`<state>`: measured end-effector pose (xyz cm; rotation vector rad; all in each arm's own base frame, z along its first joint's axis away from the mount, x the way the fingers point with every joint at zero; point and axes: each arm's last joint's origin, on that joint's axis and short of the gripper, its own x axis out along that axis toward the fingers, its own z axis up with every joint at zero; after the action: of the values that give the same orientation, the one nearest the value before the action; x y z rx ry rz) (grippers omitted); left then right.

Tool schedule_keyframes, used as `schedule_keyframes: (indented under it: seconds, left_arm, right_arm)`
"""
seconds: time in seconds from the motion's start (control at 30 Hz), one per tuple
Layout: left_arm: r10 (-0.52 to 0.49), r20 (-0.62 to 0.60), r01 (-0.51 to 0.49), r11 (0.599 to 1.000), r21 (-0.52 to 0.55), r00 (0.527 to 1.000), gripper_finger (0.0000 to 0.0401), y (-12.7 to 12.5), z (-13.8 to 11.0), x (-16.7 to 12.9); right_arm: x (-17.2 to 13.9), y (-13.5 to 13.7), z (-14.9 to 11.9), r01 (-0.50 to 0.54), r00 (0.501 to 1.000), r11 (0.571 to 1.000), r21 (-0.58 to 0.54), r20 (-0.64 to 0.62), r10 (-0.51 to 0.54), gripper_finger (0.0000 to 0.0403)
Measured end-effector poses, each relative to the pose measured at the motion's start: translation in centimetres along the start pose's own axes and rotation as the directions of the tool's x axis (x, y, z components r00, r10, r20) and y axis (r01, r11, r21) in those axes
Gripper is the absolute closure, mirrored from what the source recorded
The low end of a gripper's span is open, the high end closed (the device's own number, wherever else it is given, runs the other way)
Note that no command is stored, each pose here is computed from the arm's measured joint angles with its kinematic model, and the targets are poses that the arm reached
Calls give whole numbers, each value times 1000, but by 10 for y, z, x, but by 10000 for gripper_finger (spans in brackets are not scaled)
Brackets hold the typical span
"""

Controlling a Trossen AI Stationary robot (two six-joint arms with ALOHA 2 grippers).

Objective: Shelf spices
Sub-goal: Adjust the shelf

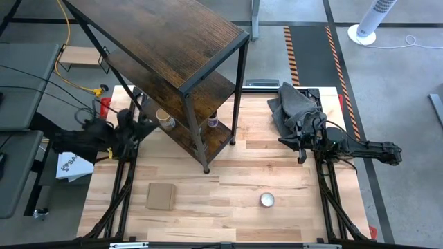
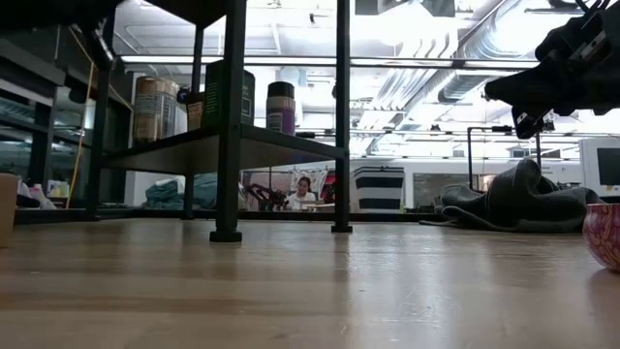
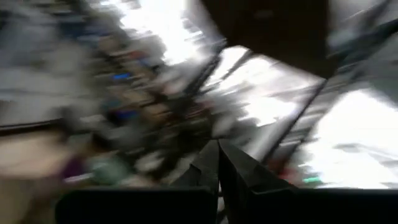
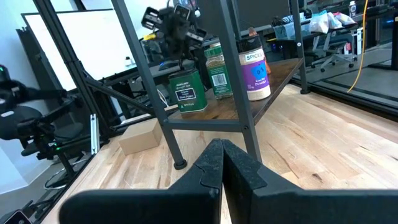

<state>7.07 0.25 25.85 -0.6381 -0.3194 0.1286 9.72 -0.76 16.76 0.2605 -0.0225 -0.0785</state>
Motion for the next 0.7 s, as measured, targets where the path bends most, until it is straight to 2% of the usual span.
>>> schedule_keyframes:
  seconds: [0.13,0.23,0.43,0.7]
  left_arm:
    - [276,-30,-272,958,93,961,401,-8,28,-12]
    - [368,-70,-359,926,114,927,401,-13,43,-19]
    - [412,-147,-399,910,111,899,401,-17,48,-20]
    - [282,-216,-285,958,21,935,401,-22,48,-18]
  right_arm:
    - [0,0,0,0,1000,1000,0,0,0,402]
    - [0,0,0,0,1000,1000,0,0,0,402]
    - [0,0,0,0,1000,1000,0,0,0,402]
    - [0,0,0,0,1000,1000,0,0,0,402]
